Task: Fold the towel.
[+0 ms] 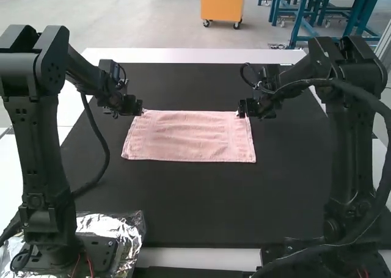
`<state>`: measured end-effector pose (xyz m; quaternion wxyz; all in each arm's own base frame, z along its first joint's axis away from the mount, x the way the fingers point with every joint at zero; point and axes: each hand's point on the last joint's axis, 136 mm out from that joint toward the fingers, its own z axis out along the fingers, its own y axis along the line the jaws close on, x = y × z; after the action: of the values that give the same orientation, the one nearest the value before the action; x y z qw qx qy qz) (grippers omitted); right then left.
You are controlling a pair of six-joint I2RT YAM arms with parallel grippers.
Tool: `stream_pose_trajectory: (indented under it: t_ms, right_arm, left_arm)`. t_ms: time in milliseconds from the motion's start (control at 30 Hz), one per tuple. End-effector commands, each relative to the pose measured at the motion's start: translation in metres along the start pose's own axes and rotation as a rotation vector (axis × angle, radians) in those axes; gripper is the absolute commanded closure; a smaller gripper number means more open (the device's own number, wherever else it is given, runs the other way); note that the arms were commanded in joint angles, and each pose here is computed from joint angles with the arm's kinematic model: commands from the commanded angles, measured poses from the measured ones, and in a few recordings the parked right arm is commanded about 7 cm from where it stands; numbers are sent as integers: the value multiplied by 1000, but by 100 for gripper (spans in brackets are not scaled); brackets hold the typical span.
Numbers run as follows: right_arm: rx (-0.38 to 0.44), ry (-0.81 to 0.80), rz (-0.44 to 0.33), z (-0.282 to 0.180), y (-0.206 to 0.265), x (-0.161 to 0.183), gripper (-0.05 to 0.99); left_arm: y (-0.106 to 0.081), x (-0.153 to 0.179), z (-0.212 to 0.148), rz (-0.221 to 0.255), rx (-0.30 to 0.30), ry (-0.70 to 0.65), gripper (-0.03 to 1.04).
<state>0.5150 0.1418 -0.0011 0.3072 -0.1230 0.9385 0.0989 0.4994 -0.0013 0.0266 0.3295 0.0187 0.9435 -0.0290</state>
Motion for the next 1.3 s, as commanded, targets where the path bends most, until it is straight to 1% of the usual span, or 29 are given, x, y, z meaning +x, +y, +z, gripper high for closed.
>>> stream_pose_trajectory:
  t_ms: [0, 100, 200, 367, 400, 500, 533, 567, 600, 633, 667, 700, 733, 833, 867, 1033, 1100, 1233, 1267]
  right_arm:
    - [-2, -22, -24, -1, 7, -11, 2]
    - [-2, -12, -25, 1, 8, -8, 2]
    - [15, -11, -28, 2, 5, -7, 2]
    - [10, 7, -33, 6, 10, -1, 3]
    - [7, 13, -38, 7, 12, 1, 4]
    - [10, 32, -45, 9, 16, 9, 12]
    - [13, 39, -48, 10, 16, 12, 17]
    - [11, 41, -57, 11, 18, 14, 30]
    - [6, 43, -60, 11, 20, 16, 46]
    - [-5, 51, -66, 12, 23, 20, 71]
    - [-37, 51, -84, 13, 28, 22, 97]
    - [-54, 55, -100, 13, 30, 25, 96]
    - [-58, 59, -99, 13, 31, 27, 96]
    - [-56, 58, -97, 11, 30, 26, 96]
    - [-54, 56, -93, 10, 28, 24, 96]
    - [-49, 2, -85, -4, 26, 0, 96]
    - [-51, -23, -77, -11, 24, -11, 96]
    - [-57, -51, -76, -24, 24, -26, 96]
    - [-59, -56, -77, -27, 25, -29, 96]
  left_arm:
    - [2, -6, 4, -14, 10, -6, 5]
    - [2, -1, 9, -15, 9, 6, 5]
    - [3, 5, 14, -16, 8, 23, 6]
    - [3, 16, 22, -13, 11, 54, 6]
    - [4, 17, 22, -15, 10, 55, 8]
    - [3, 22, 26, -11, 11, 66, 8]
    - [4, 24, 27, -12, 11, 70, 12]
    - [3, 27, 29, -11, 14, 78, 17]
    - [2, 30, 31, -10, 24, 85, 29]
    - [-2, 31, 31, -10, 38, 86, 49]
    - [-5, 32, 32, -12, 60, 80, 72]
    - [-9, 31, 33, -12, 88, 64, 92]
    - [-14, 28, 32, -13, 120, 50, 99]
    - [-19, 26, 28, -26, 184, 40, 99]
    - [-18, 24, 26, -30, 194, 34, 99]
    - [-6, 14, 20, -55, 185, 8, 99]
    - [-6, 7, 14, -55, 196, -9, 99]
    - [0, -8, 2, -55, 186, -43, 99]
    - [0, -10, 0, -53, 191, -44, 99]
